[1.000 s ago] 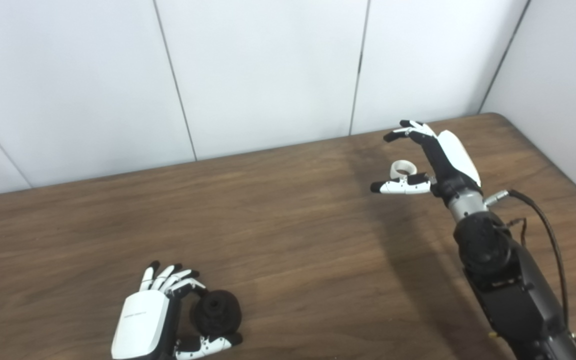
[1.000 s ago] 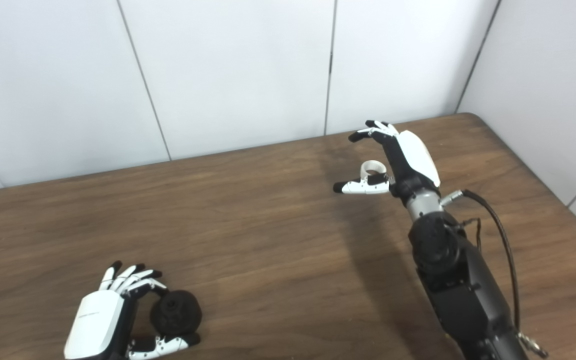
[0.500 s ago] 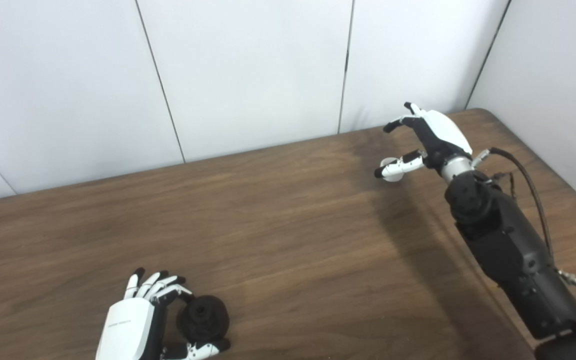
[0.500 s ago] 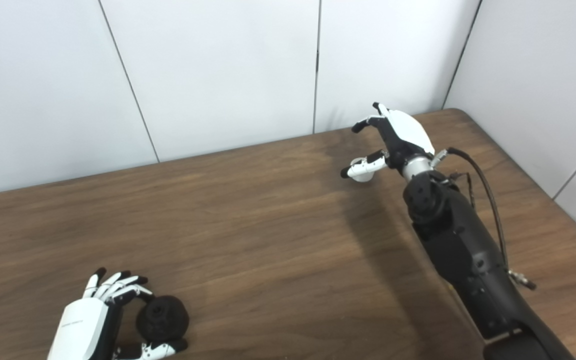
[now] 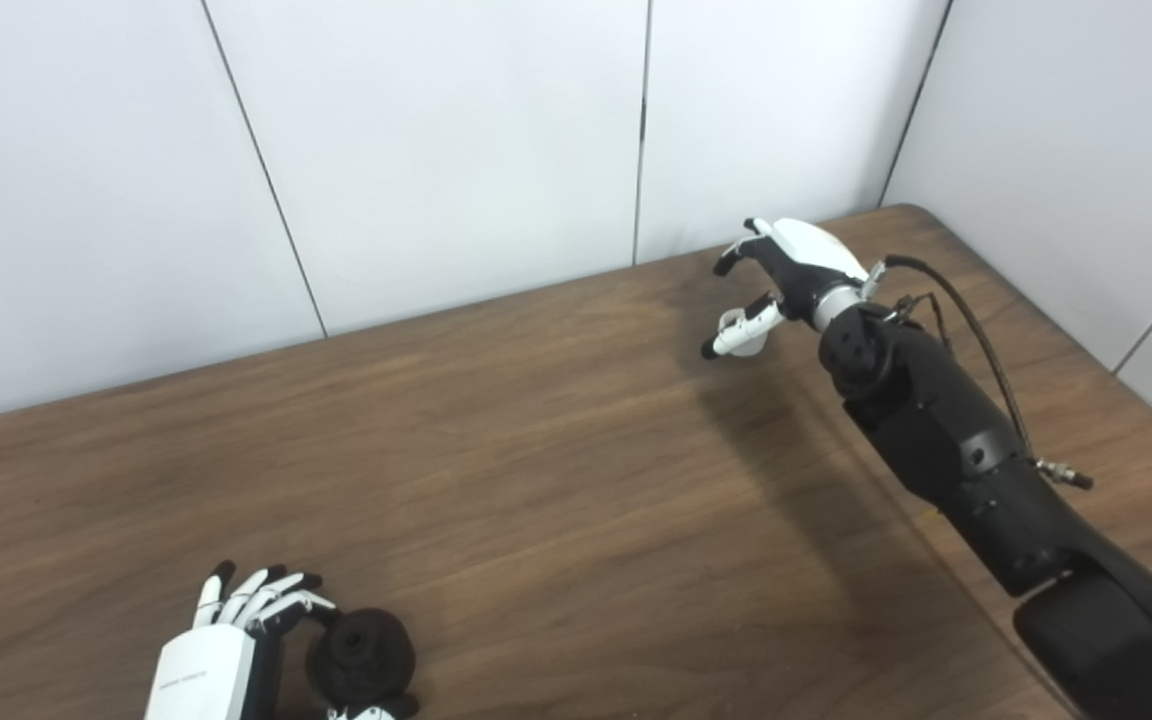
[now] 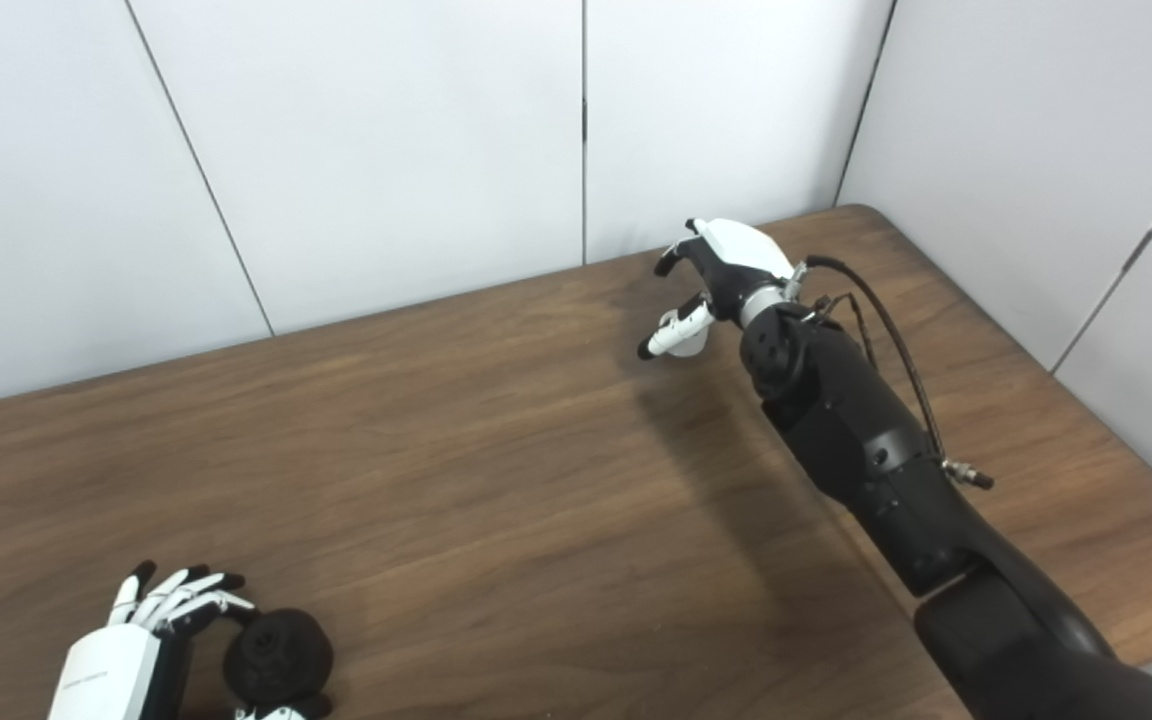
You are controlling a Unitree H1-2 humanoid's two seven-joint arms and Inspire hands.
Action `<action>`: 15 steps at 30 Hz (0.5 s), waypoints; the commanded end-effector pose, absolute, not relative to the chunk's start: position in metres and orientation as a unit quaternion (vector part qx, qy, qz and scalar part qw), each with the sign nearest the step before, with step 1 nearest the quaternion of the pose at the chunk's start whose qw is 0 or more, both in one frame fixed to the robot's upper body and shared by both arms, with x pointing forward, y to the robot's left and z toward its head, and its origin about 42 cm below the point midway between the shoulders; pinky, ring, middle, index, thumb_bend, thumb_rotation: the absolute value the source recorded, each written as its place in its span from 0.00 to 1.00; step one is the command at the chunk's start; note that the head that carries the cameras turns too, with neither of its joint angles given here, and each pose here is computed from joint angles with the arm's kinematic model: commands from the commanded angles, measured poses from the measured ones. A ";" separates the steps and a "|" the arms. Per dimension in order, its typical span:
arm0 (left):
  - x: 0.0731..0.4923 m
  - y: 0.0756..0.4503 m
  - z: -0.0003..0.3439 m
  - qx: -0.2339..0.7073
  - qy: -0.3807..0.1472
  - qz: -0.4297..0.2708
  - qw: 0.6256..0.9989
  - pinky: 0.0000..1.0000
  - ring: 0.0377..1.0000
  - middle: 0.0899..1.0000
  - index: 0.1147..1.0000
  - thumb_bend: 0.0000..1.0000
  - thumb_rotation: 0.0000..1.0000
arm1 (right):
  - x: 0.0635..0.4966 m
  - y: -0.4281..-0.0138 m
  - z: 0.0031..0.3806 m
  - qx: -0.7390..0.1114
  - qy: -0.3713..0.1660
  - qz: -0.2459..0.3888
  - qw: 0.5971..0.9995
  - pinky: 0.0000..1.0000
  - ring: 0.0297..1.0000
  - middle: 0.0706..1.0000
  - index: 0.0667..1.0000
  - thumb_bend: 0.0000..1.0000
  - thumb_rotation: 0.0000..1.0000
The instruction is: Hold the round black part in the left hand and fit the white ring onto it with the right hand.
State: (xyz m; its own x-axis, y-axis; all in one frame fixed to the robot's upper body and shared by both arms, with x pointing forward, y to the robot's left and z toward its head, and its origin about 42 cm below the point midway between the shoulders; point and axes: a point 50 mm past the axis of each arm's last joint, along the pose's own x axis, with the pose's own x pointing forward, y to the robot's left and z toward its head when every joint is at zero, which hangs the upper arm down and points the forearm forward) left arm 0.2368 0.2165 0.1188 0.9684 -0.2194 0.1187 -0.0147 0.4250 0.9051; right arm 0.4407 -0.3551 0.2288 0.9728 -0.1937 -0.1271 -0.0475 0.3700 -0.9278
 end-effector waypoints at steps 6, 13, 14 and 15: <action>0.236 0.222 0.124 0.542 -0.112 -0.055 0.831 1.00 0.87 0.75 0.42 0.52 0.06 | 0.458 -0.369 0.264 -0.580 0.095 -0.079 0.806 1.00 1.00 1.00 0.71 0.90 0.26; 0.235 0.221 0.125 0.540 -0.113 -0.053 0.832 1.00 0.86 0.75 0.41 0.52 0.06 | 0.463 -0.373 0.260 -0.588 0.118 -0.079 0.796 1.00 1.00 1.00 0.71 0.90 0.25; 0.235 0.221 0.125 0.540 -0.114 -0.053 0.832 1.00 0.86 0.75 0.41 0.52 0.06 | 0.463 -0.374 0.259 -0.590 0.119 -0.079 0.795 1.00 1.00 1.00 0.71 0.90 0.25; 0.235 0.221 0.125 0.540 -0.114 -0.054 0.832 1.00 0.86 0.75 0.41 0.52 0.06 | 0.463 -0.374 0.259 -0.591 0.120 -0.080 0.794 1.00 1.00 1.00 0.70 0.90 0.25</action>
State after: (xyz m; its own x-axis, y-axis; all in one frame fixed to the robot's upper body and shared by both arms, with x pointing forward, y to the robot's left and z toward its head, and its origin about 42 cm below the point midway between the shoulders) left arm 0.2358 0.2167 0.1195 0.9704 -0.2116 0.1164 -0.0155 0.4264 0.9044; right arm 0.4525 -0.3677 0.2243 0.9501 -0.2524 -0.1834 -0.0931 0.3315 -0.9388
